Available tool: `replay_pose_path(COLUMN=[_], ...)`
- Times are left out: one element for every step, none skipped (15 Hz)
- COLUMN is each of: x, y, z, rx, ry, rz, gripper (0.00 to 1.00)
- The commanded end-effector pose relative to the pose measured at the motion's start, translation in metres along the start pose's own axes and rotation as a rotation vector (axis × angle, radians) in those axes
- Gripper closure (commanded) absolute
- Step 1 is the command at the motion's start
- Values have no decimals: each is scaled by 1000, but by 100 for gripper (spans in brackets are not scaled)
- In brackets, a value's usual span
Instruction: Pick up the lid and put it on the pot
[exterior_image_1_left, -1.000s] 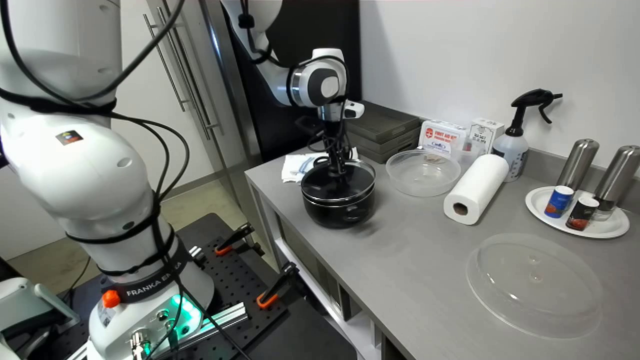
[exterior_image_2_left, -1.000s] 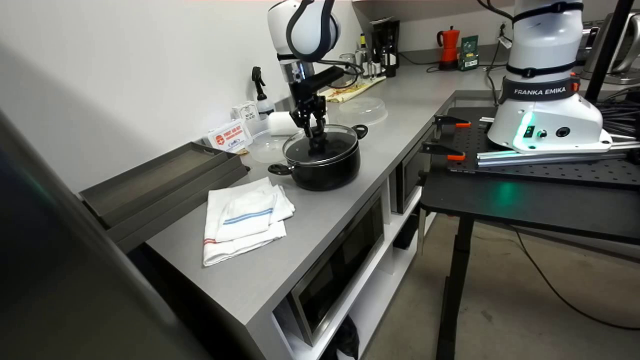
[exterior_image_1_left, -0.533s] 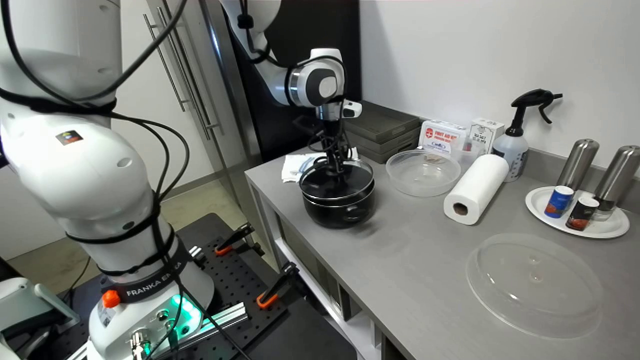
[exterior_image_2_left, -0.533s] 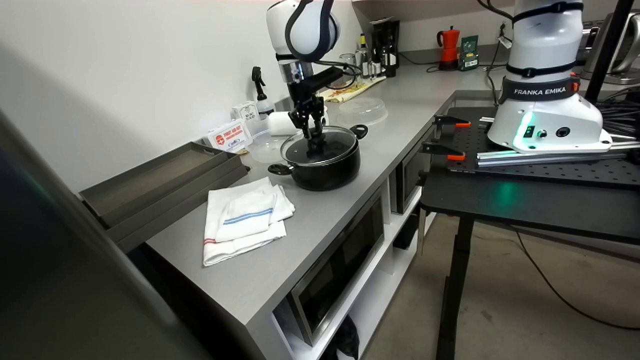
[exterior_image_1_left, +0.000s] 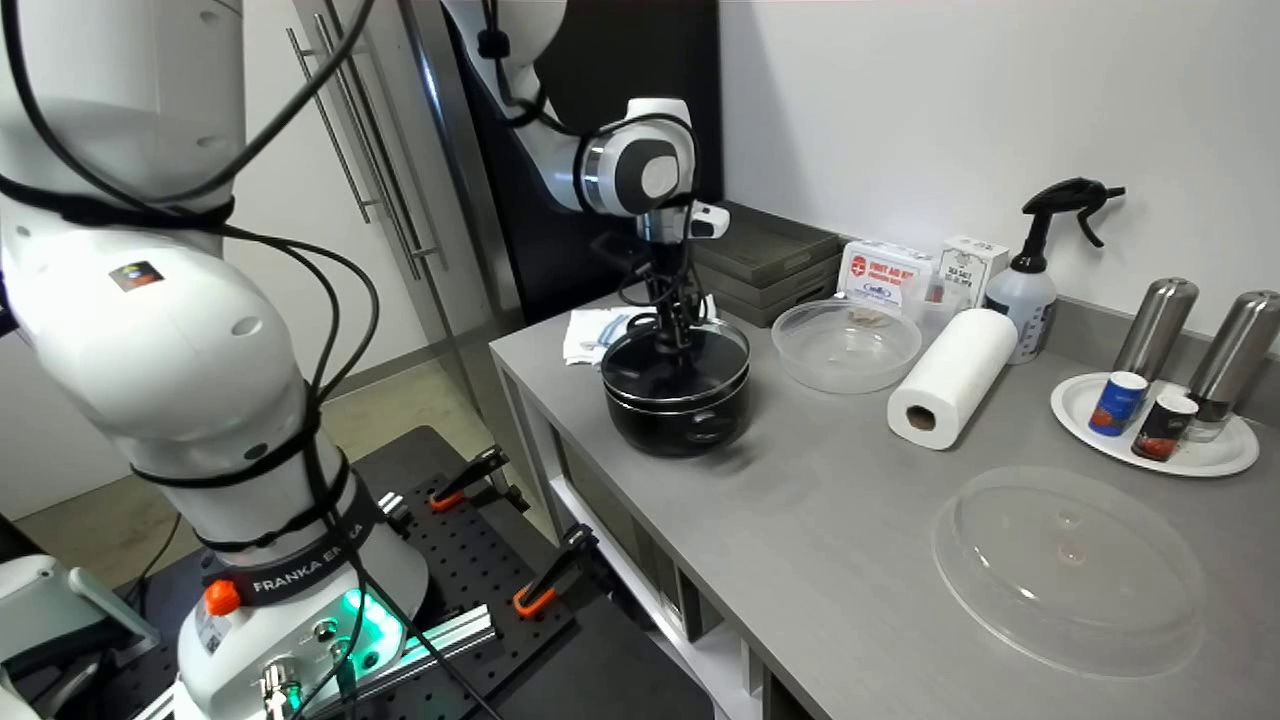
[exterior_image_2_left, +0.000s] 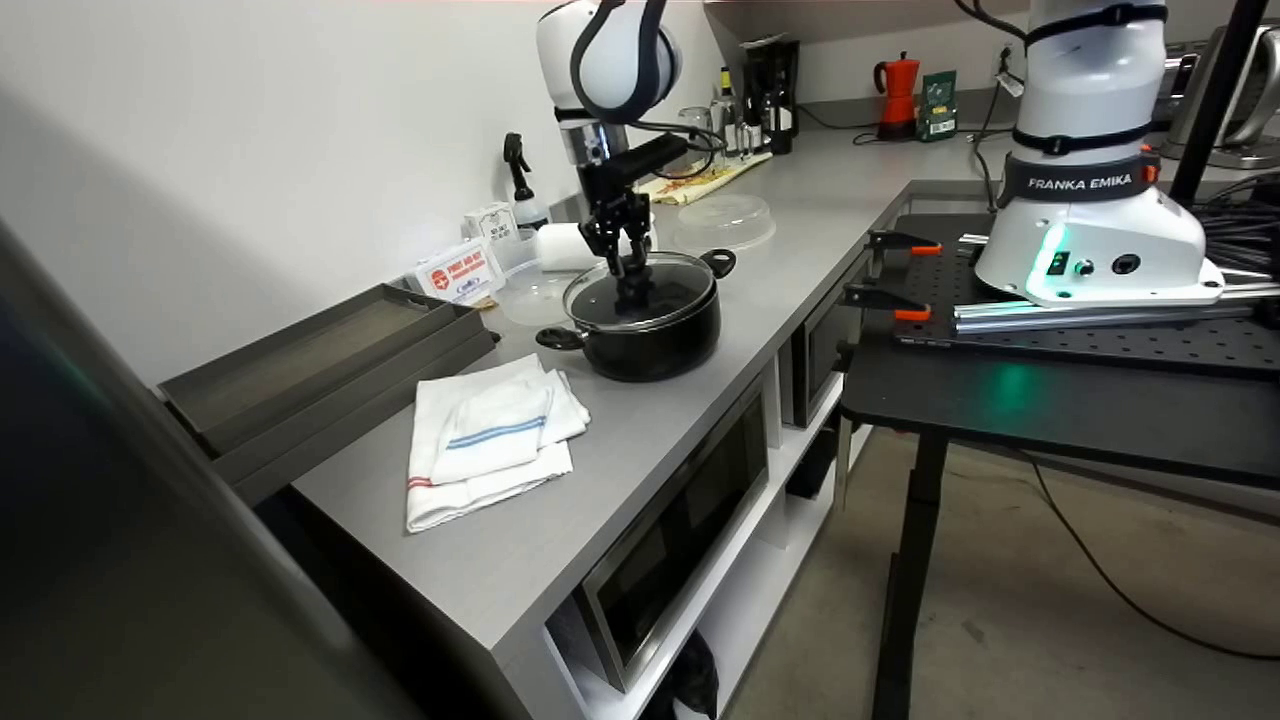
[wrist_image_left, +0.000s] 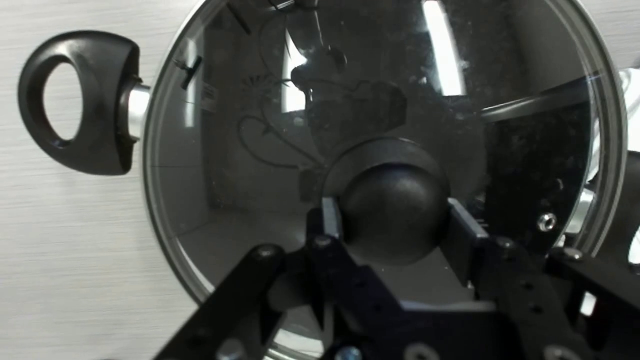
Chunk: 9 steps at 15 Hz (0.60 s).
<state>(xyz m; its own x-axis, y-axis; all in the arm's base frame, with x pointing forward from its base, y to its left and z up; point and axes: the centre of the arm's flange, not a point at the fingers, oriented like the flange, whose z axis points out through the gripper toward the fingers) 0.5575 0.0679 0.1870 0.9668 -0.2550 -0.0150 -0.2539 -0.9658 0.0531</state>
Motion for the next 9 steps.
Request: replay_pose_path(x=[7,8,9,9,10,10,11,11,11], y=[3,5,6,7,8,9,10,10,11], z=[-4,-2,-1,1,2,3,5,6,6], rx=[21,19,17,16,15,13,12,11,10], ry=[5,2,-1,-3,-5,-8,-10,-12,-13], rz=[2,5,9,12,14,16,18,19,20], gripper=[75,75,75,75,75,75,75,75,75])
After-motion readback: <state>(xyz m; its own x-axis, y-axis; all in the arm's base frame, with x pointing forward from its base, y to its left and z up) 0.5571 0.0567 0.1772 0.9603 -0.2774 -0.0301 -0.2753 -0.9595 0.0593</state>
